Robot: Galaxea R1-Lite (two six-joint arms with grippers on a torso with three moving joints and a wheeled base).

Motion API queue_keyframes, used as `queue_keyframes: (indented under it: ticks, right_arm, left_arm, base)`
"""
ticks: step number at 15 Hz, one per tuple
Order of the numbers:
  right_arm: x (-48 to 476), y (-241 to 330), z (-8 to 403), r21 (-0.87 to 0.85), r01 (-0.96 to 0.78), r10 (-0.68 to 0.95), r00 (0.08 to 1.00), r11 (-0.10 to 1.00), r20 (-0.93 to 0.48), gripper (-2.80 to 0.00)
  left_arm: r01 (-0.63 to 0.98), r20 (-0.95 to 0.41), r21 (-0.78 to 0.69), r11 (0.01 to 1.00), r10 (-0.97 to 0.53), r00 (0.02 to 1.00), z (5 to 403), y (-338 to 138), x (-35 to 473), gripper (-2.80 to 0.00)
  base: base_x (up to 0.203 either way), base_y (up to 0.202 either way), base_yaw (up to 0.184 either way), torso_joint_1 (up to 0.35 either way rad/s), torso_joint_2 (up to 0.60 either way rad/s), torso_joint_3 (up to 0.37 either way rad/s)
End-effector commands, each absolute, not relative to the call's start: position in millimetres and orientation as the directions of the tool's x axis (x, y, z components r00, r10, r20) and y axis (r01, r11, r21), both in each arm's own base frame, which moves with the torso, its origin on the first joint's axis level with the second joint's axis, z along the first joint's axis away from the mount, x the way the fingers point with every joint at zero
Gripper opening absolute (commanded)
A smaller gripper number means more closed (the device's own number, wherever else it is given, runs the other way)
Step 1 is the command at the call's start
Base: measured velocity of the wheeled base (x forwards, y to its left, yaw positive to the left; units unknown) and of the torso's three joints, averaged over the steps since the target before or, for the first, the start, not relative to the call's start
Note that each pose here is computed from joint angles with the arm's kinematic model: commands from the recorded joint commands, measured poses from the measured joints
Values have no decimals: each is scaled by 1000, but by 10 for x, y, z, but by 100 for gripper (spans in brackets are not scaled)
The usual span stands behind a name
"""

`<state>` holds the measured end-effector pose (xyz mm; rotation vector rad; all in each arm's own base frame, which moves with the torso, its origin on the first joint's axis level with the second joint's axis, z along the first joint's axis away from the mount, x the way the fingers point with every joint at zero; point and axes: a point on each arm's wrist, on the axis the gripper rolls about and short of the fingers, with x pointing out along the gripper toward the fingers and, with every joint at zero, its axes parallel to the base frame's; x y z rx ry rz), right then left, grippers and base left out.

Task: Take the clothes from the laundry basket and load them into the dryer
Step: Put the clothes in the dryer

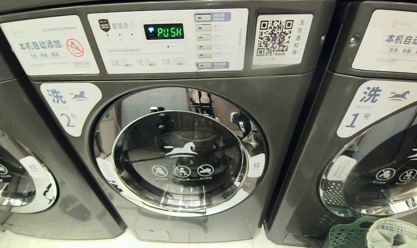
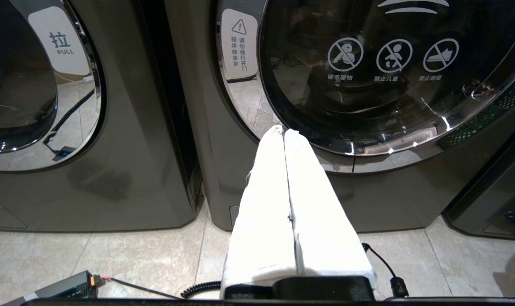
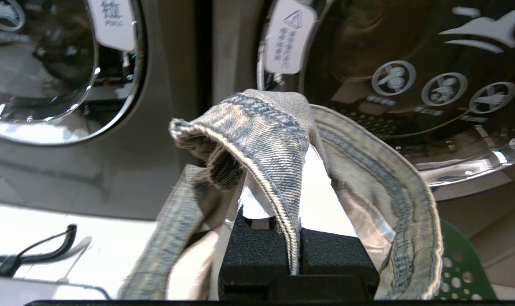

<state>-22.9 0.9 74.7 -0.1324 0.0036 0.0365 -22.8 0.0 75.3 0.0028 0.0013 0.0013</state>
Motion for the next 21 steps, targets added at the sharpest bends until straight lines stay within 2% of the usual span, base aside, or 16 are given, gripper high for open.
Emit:
queue_keyframes:
  ticks: [1, 21]
  right_arm:
    - [-229, 9, 748, -133, -36, 35, 999, 990, -5, -280]
    - [-229, 10, 750, -133, -37, 37, 999, 990, -3, -280]
  left_arm:
    - [-2, -2, 3, 1000, 2, 1000, 749, 0, -228, -280]
    - [-2, -2, 3, 1000, 2, 1000, 749, 0, -228, -280]
  base:
    - [2, 88, -18, 13, 1, -1]
    - [0, 191, -2, 1, 2, 3]
